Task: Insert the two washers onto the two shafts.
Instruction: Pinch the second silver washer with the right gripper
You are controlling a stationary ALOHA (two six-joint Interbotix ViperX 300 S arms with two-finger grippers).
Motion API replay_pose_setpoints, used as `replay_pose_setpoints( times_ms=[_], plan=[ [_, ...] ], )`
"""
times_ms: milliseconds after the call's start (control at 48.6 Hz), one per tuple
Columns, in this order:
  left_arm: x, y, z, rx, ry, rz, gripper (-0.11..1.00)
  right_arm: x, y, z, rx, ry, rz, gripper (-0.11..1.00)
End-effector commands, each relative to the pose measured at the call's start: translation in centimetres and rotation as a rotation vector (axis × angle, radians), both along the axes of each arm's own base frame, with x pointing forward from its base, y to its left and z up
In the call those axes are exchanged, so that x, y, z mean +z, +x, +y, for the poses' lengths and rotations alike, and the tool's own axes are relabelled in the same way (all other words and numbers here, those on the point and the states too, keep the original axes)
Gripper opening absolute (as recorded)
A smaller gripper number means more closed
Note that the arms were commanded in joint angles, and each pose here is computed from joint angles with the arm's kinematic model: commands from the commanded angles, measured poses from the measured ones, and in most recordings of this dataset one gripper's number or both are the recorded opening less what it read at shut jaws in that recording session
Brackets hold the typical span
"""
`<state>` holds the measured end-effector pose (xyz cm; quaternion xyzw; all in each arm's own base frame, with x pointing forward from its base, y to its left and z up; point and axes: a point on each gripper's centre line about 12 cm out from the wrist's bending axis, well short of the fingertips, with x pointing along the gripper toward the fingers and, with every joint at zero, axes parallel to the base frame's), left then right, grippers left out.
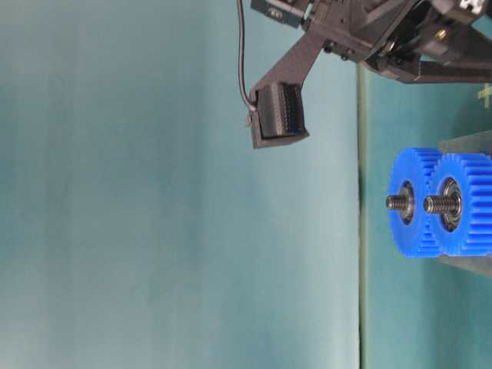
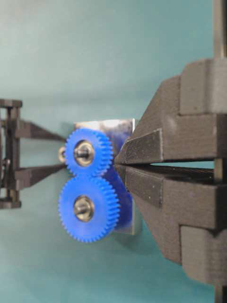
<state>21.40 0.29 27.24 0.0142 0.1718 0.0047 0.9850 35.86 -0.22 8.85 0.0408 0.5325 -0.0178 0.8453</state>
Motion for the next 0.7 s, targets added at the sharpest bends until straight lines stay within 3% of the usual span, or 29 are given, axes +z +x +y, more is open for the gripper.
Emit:
replay_pose_setpoints(
  times_ms=[0, 206, 679],
  plan=[
    [1.2, 0.3, 0.0, 0.001, 0.003, -0.032, 0.00, 0.3, 0.1, -0.5, -0.019, 0.003, 0.008, 0.32],
    [1.2, 0.3, 0.0, 0.001, 0.003, -0.032, 0.00, 2.1, 0.3, -0.9, -0.029, 0.003, -0.020, 0.32],
    [1.5, 0.4, 0.0, 0.001, 0.004, -0.040, 0.00, 10.8, 2.7, 0.5, 0.020, 0.005, -0.140, 0.32]
  ],
)
